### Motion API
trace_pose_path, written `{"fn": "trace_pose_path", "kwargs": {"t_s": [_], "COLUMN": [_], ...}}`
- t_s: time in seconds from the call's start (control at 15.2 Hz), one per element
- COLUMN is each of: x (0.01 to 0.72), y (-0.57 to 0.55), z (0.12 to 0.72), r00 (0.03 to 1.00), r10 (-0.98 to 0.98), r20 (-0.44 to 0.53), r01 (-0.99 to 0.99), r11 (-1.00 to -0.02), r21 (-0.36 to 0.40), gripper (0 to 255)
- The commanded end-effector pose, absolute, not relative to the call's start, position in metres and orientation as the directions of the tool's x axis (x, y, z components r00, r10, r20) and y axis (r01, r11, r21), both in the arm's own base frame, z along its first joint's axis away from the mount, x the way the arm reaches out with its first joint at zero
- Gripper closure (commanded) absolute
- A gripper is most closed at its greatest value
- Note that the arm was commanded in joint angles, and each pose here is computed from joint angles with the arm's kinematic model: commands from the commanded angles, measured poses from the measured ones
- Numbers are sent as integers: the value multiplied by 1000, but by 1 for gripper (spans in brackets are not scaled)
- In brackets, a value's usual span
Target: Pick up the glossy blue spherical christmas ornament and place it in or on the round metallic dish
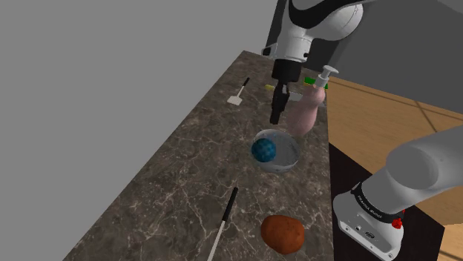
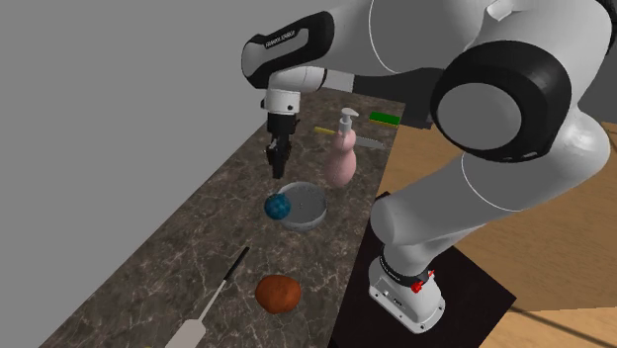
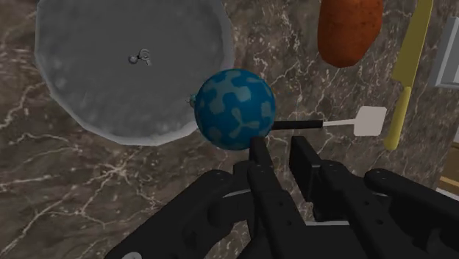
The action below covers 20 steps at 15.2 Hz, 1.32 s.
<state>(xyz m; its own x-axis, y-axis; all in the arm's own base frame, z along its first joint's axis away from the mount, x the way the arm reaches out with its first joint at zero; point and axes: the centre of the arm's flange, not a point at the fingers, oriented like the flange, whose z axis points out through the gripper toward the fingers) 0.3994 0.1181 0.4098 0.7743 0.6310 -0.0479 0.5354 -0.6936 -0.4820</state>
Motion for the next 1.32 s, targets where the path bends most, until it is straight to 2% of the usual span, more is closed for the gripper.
{"fn": "trace_pose_path", "kwargs": {"t_s": [0.0, 0.26, 0.33, 0.53, 0.73, 1.25], "x": [401, 400, 400, 353, 315, 313], "y": [92, 84, 84, 85, 76, 88], "z": [414, 408, 408, 388, 359, 321], "r00": [773, 774, 774, 561, 289, 289], "r10": [632, 631, 631, 816, 920, 920], "r20": [-48, -48, -48, 142, 266, 266], "r01": [536, 536, 536, 803, 956, 956], "r11": [-693, -693, -693, -494, -260, -260], "r21": [-482, -482, -482, -333, -139, -139], "gripper": [255, 255, 0, 0, 0, 0]}}
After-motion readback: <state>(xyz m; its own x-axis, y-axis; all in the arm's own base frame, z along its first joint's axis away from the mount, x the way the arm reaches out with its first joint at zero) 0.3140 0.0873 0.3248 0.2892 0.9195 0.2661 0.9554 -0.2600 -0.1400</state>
